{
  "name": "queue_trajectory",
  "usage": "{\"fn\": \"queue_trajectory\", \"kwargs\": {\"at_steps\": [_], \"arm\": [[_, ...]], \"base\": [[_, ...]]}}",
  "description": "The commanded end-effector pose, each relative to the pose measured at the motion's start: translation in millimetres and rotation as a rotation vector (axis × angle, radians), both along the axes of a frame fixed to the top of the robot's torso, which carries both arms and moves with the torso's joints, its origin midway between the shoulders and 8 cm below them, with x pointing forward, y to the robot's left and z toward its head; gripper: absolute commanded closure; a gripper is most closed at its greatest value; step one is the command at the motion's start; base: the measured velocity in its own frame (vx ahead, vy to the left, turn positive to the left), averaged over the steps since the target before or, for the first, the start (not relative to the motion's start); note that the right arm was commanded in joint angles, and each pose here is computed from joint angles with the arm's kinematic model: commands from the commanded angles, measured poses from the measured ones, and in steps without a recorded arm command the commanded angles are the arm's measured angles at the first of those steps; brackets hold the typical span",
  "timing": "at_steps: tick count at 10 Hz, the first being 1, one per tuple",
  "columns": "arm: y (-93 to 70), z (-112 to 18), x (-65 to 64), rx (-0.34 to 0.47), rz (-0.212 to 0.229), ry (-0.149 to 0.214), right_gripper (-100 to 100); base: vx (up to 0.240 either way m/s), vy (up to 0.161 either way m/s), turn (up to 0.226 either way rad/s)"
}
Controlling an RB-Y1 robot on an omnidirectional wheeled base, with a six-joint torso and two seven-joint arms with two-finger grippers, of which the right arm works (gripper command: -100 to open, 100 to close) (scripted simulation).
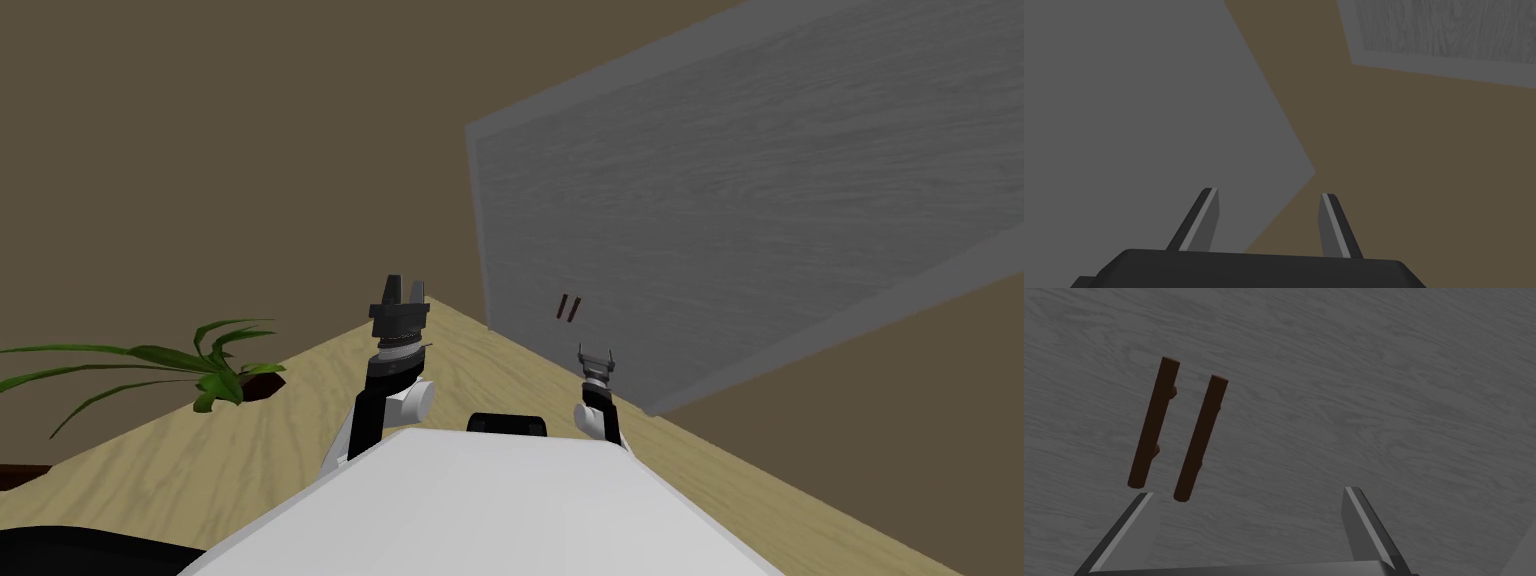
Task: Pull the door open
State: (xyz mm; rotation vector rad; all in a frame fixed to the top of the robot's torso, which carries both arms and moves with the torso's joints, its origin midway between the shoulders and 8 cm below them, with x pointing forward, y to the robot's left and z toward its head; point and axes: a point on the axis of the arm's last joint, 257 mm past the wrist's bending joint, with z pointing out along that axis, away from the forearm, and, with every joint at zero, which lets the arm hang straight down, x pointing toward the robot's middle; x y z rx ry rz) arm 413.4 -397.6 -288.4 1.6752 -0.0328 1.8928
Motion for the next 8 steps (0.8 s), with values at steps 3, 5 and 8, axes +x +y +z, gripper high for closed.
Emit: {"fn": "queue_trajectory", "kwargs": {"at_steps": [3, 5, 8], "arm": [[-9.4, -24.4, -4.8, 0.094, -0.025, 0.006, -100], [-15.8, -42.4, -9.4, 0.163, -0.047, 0.009, -100], [-20.6, -57.7, -13.7, 0.224, -0.068, 0.009, -100]], "base": [[0.106, -0.03, 0.074], [0.111, -0.047, 0.105], [0.109, -0.042, 0.065]]}}
